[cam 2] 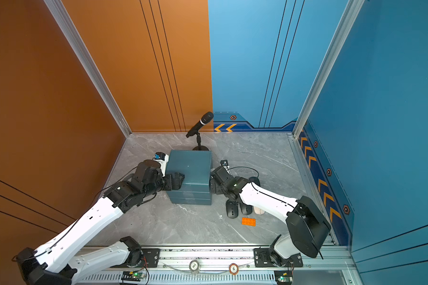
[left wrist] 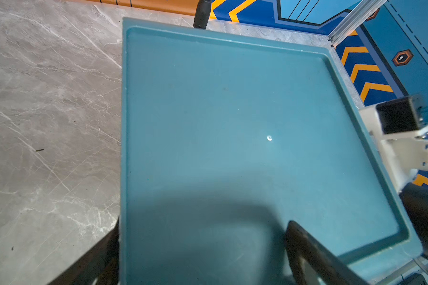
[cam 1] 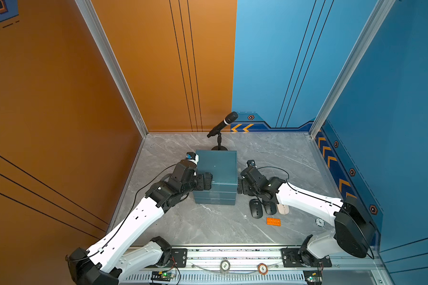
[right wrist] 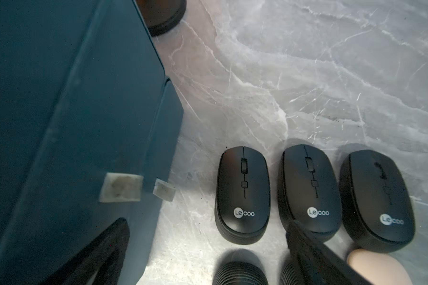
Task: Take the mice out of the drawer
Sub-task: Move the storage box to the center of the board, then reset both arms
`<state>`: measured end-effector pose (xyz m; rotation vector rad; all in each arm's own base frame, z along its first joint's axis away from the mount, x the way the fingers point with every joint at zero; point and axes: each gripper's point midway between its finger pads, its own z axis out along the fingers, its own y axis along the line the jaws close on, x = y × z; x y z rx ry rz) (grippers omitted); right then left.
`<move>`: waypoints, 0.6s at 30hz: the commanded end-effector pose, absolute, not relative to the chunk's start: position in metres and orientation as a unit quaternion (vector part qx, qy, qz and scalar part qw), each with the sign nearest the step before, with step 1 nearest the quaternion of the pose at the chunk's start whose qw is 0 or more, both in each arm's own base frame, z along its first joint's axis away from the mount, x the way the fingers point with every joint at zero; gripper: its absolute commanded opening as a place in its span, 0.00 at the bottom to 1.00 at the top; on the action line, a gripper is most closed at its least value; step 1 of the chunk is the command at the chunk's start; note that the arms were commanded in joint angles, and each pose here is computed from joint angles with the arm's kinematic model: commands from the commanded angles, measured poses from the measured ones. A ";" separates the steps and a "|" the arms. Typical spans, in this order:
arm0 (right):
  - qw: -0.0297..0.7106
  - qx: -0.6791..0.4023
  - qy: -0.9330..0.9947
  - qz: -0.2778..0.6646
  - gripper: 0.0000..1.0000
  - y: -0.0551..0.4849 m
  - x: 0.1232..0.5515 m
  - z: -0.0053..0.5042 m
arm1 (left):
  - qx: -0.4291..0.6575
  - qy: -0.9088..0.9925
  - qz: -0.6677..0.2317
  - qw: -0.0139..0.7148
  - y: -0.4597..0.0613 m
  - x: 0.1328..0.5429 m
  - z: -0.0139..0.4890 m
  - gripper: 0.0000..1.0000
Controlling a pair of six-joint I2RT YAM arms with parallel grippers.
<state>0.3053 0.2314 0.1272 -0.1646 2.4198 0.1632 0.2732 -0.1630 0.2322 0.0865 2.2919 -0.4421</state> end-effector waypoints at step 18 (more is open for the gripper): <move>0.461 0.129 0.875 -0.078 1.00 0.028 0.324 0.207 | -0.122 0.806 0.089 0.572 0.017 0.329 0.249 0.98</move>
